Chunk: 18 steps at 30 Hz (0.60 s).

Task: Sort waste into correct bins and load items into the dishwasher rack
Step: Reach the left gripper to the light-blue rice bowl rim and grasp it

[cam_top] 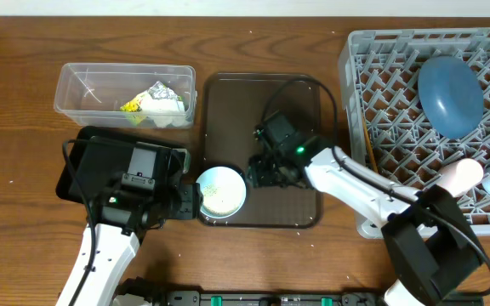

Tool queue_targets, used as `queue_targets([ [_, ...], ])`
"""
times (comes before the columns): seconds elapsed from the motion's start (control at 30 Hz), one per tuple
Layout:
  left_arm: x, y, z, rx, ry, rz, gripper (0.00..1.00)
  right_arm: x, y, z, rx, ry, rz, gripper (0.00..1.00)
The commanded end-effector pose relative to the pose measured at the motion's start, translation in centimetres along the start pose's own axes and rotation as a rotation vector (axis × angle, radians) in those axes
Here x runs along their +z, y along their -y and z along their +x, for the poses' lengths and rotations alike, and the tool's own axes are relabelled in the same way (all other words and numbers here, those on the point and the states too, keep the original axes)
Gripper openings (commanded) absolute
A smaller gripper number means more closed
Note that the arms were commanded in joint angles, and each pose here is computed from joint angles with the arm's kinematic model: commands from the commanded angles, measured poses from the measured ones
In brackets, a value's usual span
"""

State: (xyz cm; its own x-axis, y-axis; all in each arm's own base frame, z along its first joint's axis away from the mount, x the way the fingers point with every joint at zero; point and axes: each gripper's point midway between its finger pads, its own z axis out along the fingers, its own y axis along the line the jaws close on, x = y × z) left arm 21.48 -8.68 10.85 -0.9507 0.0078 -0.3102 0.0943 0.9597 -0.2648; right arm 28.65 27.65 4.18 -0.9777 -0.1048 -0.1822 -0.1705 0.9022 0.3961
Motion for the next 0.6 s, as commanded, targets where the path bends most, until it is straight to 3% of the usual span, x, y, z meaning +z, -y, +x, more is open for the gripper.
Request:
queue_targets([
  [0.0, 0.3, 1.0, -0.3, 0.037, -0.007, 0.050, 0.59, -1.7, -0.4, -0.9, -0.061, 0.023, -0.051, 0.52],
  [0.1, 0.9, 3.4, 0.2, 0.134, -0.045, 0.157, 0.59, -3.3, 0.9, -1.5, -0.045, 0.047, -0.022, 0.52],
  [0.37, 4.0, 5.8, 0.6, 0.337, -0.074, 0.088, 0.59, -12.2, 6.3, -5.4, 0.096, 0.277, 0.058, 0.61],
  [0.57, 6.3, 8.3, 1.2, 0.512, -0.061, 0.015, 0.59, -18.2, 8.7, -5.6, 0.173, 0.405, 0.062, 0.67],
])
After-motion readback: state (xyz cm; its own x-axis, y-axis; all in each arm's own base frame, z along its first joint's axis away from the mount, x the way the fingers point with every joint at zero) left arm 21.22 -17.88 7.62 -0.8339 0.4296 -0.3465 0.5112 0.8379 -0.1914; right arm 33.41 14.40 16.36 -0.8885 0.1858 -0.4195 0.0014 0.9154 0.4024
